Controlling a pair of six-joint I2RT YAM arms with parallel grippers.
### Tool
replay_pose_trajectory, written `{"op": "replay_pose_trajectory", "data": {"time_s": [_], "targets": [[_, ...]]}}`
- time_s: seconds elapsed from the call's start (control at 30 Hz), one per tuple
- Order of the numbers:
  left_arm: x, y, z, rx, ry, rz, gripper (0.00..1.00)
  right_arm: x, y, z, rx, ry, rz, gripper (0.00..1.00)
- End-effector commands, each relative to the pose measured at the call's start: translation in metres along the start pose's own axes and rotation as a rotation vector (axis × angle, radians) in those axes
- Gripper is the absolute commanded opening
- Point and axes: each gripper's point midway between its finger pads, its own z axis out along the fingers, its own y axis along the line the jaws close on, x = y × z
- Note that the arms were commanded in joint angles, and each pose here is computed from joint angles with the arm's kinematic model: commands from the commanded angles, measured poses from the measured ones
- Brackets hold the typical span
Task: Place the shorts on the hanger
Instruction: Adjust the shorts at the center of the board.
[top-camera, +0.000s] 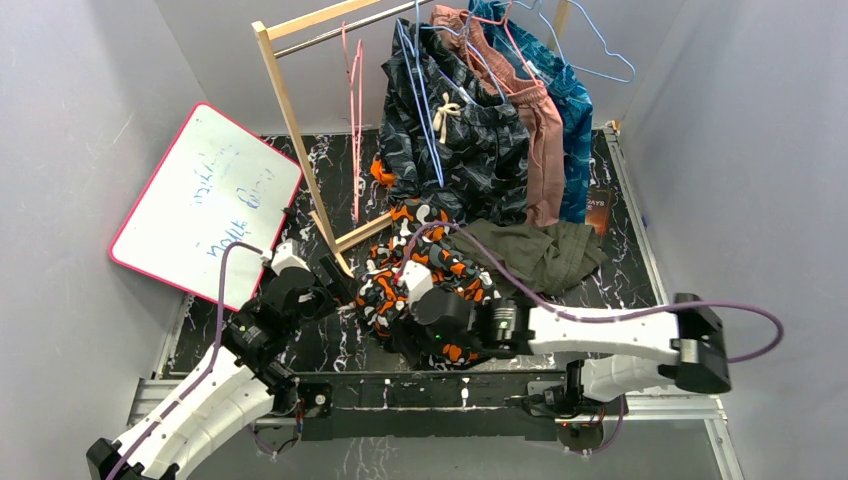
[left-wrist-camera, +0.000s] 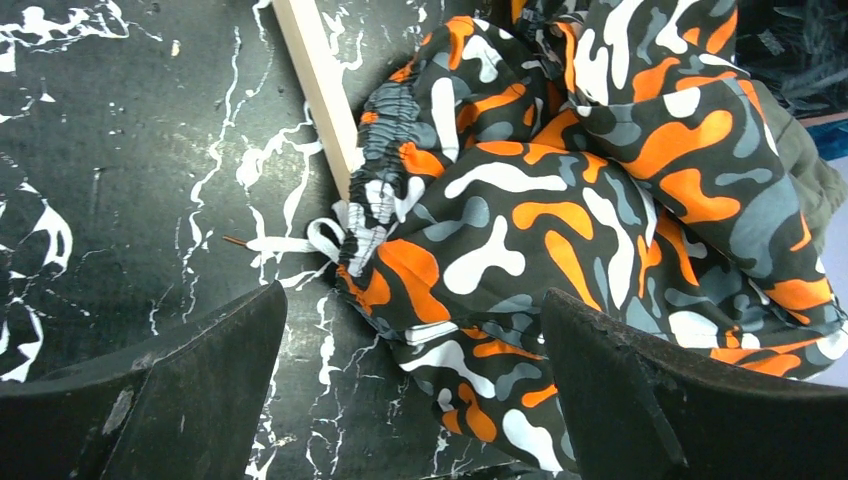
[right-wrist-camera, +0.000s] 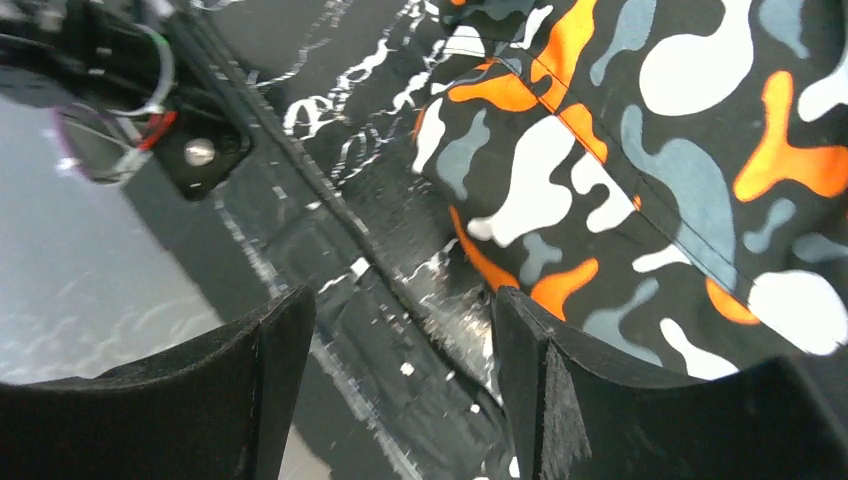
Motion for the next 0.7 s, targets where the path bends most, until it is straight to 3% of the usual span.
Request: {"op": "replay_pose_trajectory", "data": {"time_s": [0.0,0.13,0.23,0.33,0.4,0.6,0.67], "targets": [[-0.012,0.005,-0.006,-0.048,-0.044,-0.016,0.98,-0.023,-0.004,0.039,0.093,-0.119,-0.029,0.75],[-0.011,0.01,-0.007,-0.058,-0.053,-0.037,0.98,-0.006,-0.038,0.07,0.315,-0.056,-0.039,0.72],[-0.015,0.008,-0.01,-0.049,-0.067,-0.037,0.98,-0.006,-0.058,0.077,0.393,-0.038,-0.033,0.62],[-0.018,0.006,-0.014,-0.033,-0.079,-0.037,0.98,-0.029,-0.065,0.065,0.407,-0.101,-0.024,0.36],[-0.018,0.005,-0.014,-0.027,-0.078,-0.038,0.98,-0.047,-0.07,0.049,0.41,-0.156,-0.01,0.01],[-0.017,-0.001,-0.014,-0.008,-0.058,-0.011,0.98,-0.11,-0.061,-0.054,0.283,-0.415,0.115,0.0],[-0.017,-0.003,-0.014,-0.001,-0.055,-0.008,0.98,-0.116,-0.08,-0.093,0.321,-0.496,0.191,0.0]]}}
